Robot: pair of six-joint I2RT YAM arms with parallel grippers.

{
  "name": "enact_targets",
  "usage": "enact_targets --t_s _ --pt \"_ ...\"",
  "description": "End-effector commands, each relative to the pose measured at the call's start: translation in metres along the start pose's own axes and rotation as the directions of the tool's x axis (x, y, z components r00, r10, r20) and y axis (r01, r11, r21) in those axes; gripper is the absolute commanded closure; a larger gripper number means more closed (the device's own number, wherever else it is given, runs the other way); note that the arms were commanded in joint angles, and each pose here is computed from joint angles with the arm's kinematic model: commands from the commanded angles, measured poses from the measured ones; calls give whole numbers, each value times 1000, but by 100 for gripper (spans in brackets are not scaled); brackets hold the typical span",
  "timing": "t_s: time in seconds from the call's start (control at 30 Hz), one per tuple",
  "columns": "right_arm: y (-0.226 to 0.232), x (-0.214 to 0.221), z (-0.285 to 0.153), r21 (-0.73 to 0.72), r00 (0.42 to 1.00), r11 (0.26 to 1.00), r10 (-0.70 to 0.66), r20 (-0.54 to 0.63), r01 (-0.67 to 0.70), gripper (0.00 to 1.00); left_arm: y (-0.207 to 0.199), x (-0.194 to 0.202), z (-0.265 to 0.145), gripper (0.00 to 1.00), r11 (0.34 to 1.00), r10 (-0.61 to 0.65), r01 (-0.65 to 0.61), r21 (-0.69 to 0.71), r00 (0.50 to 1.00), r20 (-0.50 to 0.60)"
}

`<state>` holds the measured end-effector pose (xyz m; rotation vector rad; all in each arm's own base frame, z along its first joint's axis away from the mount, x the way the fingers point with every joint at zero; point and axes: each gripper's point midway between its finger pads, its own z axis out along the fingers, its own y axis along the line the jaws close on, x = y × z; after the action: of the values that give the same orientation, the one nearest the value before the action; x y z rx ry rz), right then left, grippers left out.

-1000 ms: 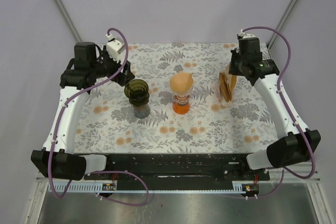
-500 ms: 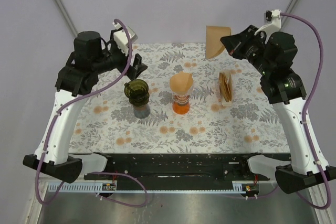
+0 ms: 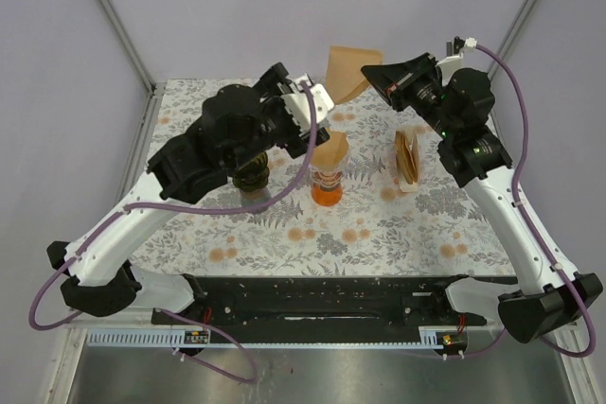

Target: Place the coffee filter in the dripper

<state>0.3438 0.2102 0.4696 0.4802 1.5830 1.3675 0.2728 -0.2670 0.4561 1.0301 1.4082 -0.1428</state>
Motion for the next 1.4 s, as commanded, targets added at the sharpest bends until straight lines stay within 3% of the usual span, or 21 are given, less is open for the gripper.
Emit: enact_targets --t_s 0.0,0.1,0.27,0.47,0.87,0.97,1.2,1.37 --pt "33 2 -5 -124 985 978 171 -4 -170 100 27 -23 -2 9 977 68 -58 -204 997 40" --pt "28 6 -5 -120 978 971 207 -11 -207 100 17 -26 7 15 978 98 -88 -189 994 48" --pt "18 16 0 -115 961 954 274 -39 -277 100 10 -36 18 17 973 141 -128 -194 989 54" --pt "18 19 -6 -127 955 947 294 -42 -297 100 -20 -20 42 17 979 190 -186 -83 981 34" --pt "8 29 -8 -123 937 929 340 -79 -348 100 -19 -18 68 29 969 212 -210 -132 977 5" --pt "8 30 -9 -126 934 926 348 -83 -356 100 -15 -15 73 36 958 235 -234 -165 972 -14" --pt "3 30 -7 -124 933 926 351 -76 -358 100 -7 -8 73 64 936 264 -269 -226 963 -49" --pt "2 32 -2 -128 942 934 325 -86 -334 100 -9 1 70 97 938 261 -270 -218 963 -68"
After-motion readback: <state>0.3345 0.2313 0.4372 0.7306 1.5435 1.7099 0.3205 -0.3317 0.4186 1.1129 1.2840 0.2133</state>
